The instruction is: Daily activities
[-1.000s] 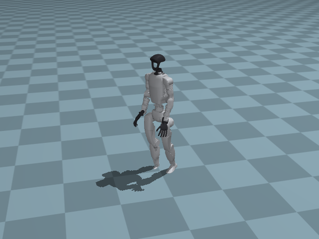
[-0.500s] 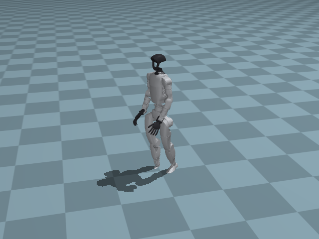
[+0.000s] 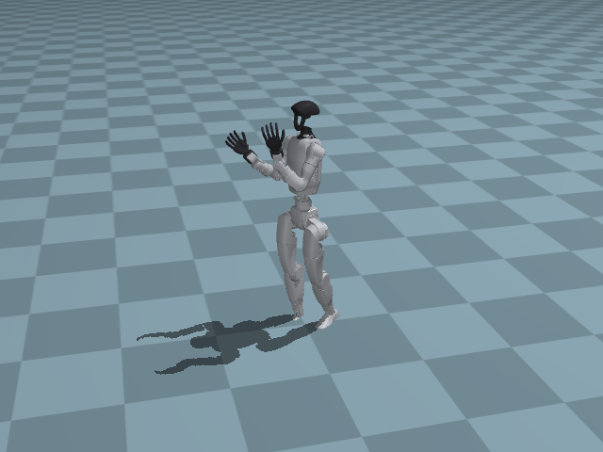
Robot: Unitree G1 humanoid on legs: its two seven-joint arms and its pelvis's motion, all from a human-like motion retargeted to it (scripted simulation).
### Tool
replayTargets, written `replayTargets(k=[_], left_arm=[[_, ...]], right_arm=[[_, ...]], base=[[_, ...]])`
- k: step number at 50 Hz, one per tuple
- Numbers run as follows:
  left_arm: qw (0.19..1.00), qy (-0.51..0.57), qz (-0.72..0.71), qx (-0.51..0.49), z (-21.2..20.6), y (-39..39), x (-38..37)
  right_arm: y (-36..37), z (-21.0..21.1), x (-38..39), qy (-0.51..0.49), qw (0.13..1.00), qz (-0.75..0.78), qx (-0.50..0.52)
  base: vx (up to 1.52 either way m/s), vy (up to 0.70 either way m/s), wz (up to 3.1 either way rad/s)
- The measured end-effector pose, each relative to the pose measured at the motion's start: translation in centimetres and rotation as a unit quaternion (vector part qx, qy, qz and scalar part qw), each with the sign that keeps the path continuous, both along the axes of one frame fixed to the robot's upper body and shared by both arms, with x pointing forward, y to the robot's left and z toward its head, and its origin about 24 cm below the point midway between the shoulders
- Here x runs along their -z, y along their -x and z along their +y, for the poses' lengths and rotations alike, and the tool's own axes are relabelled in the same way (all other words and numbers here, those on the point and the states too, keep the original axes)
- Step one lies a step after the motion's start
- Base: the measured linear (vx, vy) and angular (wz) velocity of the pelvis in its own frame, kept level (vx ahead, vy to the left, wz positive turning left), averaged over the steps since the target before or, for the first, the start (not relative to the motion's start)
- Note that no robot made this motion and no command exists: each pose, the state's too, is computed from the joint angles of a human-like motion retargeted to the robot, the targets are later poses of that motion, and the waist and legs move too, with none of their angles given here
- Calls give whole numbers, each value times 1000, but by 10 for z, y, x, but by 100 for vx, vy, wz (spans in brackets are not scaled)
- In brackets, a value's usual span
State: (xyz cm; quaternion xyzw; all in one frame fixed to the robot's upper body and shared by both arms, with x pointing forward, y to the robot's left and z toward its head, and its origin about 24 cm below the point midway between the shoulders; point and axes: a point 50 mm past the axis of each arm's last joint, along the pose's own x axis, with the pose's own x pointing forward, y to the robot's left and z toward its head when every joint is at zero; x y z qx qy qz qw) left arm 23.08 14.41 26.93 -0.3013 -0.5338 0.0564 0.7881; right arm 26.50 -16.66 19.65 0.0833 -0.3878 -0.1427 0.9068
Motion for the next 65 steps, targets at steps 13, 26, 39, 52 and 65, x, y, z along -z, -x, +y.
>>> replayTargets(k=[13,26,39,52,65], left_arm=[[890,28,-334,310,-63,98,-96],[888,72,-305,336,-64,97,-92],[892,110,-294,326,-57,95,-90],[888,113,-298,331,-58,95,-91],[884,115,-300,341,-57,94,-90]], right_arm=[[114,75,-155,-49,839,-438,-319],[117,72,-154,-84,821,-436,-359],[115,70,-152,-106,812,-429,-382],[115,72,-150,-98,802,-428,-405],[117,74,-149,-87,788,-429,-432]], base=[[-7,0,-13],[0,0,0],[0,0,0],[0,0,0],[0,0,0]])
